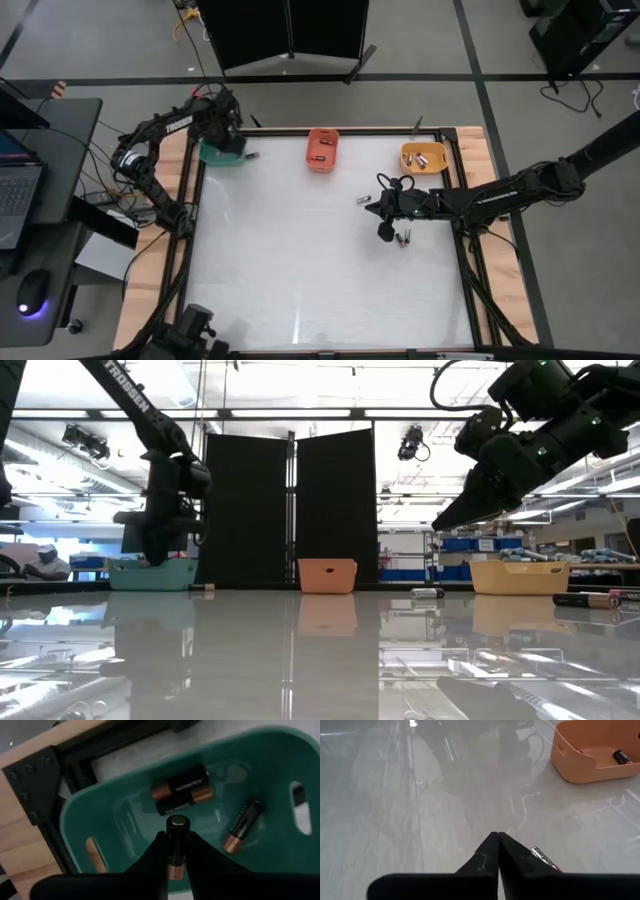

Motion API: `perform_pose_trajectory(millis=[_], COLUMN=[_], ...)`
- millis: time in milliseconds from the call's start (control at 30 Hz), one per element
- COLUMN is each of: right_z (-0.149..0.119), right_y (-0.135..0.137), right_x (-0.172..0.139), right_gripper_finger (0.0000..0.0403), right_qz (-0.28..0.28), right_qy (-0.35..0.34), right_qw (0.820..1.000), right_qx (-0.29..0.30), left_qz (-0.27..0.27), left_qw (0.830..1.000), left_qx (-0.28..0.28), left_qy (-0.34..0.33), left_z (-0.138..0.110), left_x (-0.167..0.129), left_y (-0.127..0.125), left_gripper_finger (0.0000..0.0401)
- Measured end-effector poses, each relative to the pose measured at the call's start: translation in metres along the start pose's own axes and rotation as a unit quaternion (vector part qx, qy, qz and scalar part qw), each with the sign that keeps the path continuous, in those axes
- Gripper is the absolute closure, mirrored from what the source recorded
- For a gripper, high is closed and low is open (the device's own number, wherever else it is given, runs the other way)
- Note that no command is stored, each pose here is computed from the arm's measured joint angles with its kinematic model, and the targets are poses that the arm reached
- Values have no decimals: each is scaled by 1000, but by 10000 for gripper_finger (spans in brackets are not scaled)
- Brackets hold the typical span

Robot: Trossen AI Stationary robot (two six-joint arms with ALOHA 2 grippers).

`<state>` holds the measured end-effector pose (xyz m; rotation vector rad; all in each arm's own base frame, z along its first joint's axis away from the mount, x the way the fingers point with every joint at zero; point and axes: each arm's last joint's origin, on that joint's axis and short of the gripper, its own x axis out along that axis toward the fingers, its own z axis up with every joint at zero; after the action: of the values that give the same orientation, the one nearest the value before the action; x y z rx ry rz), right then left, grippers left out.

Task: Sort batteries
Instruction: Put the bottom left copper battery into the green container

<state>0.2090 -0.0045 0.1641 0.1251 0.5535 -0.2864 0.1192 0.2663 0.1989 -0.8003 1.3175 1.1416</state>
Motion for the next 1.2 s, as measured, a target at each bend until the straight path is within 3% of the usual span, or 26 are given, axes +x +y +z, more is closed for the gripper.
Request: perform_pose_trajectory(millis=[633,1200], right_z=[0,0], right_y=[0,-1], right_x=[0,0], right_gripper_finger=[386,374], right_qz=[0,-11], right_qy=[0,-3], right_qw=[1000,1000], right_qx=[0,0], left_qz=[0,-17], left_qw=[1000,997], left_qx=[-12,78], left_qy=[19,22], left_z=[10,7], left_x=[26,21], left_y=[-6,-14], left_gripper_finger=[350,303])
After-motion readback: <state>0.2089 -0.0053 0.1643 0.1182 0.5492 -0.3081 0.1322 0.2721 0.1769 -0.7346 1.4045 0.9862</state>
